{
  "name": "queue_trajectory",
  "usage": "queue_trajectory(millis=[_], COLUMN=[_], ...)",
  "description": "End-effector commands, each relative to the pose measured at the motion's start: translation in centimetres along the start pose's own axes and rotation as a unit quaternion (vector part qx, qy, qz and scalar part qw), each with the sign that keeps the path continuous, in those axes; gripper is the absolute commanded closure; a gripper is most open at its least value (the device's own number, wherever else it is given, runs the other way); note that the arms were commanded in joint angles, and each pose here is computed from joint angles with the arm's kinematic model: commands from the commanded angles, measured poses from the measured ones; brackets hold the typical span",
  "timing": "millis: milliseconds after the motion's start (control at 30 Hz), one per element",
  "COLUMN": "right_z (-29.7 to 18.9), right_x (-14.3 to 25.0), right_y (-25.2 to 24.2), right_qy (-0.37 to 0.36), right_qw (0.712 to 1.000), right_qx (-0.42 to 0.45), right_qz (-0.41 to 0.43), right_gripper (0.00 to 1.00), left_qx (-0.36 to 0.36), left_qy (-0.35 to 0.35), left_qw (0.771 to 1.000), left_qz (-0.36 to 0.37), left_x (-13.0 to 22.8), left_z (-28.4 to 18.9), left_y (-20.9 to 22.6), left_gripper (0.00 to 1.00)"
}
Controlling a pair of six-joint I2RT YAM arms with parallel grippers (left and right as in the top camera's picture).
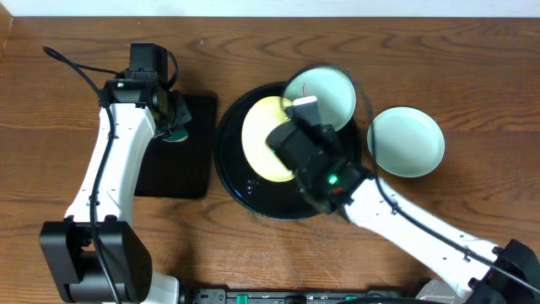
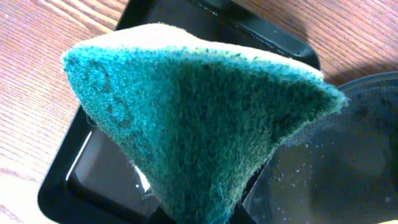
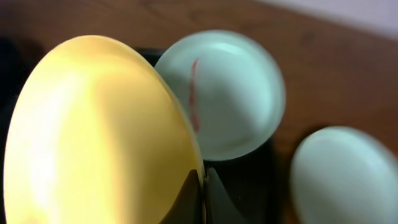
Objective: Clean dirty plates on tray and stack at the side
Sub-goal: 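Carry the yellow plate right and set it on the table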
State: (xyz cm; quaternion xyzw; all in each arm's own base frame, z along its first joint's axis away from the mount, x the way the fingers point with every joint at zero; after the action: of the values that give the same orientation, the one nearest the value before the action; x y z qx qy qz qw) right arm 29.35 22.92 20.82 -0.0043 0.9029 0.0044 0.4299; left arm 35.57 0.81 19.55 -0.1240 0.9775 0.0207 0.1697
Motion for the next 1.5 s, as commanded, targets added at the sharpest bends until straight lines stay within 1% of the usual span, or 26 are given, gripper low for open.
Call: queue_trajectory(millis=[0,100,200,300,333,367,500,600,667,733,867,1000,1300,1333,1400,1433,1467], right_z=[1.2,2.3,3.2,4.3,4.5,5.1,5.6,5.7,5.4,4.8,4.2,4.3,5.8,5.9,6.2,6.7,7.0], right_x=[-0.2,-0.7,-1.5,-2.1,-2.2,-2.1,-1.5,-0.6,0.1,1.1,2.2,3.1,5.9,6.2,6.5,6.4,6.0], right_y=[-0.2,-1.8,-4.2,-7.6,-8.6,-11.2,-16.2,-20.4,-23.2,-26.7,-30.6,-31.9,-31.7,-31.7,-31.6,-31.2,-30.7], right_qy=[0.093,0.146,0.178,0.191,0.193,0.199,0.210,0.215,0.218,0.221,0.213,0.213,0.234,0.237,0.244,0.247,0.247], right_qw=[0.985,0.966,0.948,0.938,0.936,0.935,0.927,0.918,0.906,0.885,0.862,0.852,0.846,0.845,0.843,0.852,0.864], right_qx=[-0.103,-0.153,-0.183,-0.175,-0.165,-0.137,-0.075,-0.003,0.052,0.113,0.157,0.171,0.175,0.176,0.176,0.150,0.115], right_qz=[0.104,0.146,0.189,0.232,0.242,0.261,0.300,0.333,0.359,0.395,0.433,0.447,0.447,0.447,0.447,0.437,0.422], right_gripper=[0.99,0.99,0.99,0.99,0.99,0.99,0.99,0.99,0.99,0.99,0.99,0.99,0.98,0.95,0.74,0.65,0.60], left_qx=[-0.002,-0.002,-0.003,-0.003,-0.003,-0.003,-0.003,-0.003,-0.003,-0.003,-0.003,-0.003,-0.003,-0.002,-0.003,-0.002,-0.002], left_qy=[-0.005,-0.002,-0.001,0.000,0.000,0.000,0.000,0.000,0.000,0.000,-0.001,-0.001,0.000,0.000,0.000,0.000,0.000], left_qw=[1.000,1.000,1.000,1.000,1.000,1.000,1.000,1.000,1.000,1.000,1.000,1.000,1.000,1.000,1.000,1.000,1.000], left_qz=[-0.003,-0.003,-0.003,-0.003,-0.003,-0.003,-0.003,-0.003,-0.003,-0.003,-0.003,-0.003,-0.002,-0.002,-0.002,-0.002,-0.002], left_x=[-0.4,-0.3,-0.2,-0.2,-0.2,-0.2,-0.2,-0.2,-0.2,-0.2,-0.2,-0.2,-0.2,-0.2,-0.2,-0.2,-0.2], left_z=[-0.2,-0.2,-0.2,-0.2,-0.2,-0.2,-0.2,-0.2,-0.2,-0.2,-0.2,-0.2,-0.2,-0.2,-0.2,-0.2,-0.2], left_y=[0.1,0.1,0.1,0.1,0.1,0.1,0.1,0.1,0.1,0.1,0.1,0.1,0.1,0.1,0.1,0.1,0.1], left_gripper=[0.93,0.93,0.92,0.93,0.93,0.93,0.93,0.92,0.93,0.93,0.92,0.93,0.93,0.93,0.92,0.93,0.93])
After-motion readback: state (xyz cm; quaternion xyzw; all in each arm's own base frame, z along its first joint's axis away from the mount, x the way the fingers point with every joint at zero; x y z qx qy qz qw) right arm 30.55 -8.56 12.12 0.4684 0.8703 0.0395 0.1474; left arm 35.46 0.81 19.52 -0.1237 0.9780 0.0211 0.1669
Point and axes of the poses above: each gripper's point midway between its finger pads, its own z axis out along the fingers, its own y axis along the line the jaws close on, x = y × z, the point moved 6 cm from there along -z, back along the fingers, and after that the axes turned 11 degrees about z, right-handed, at the moved point
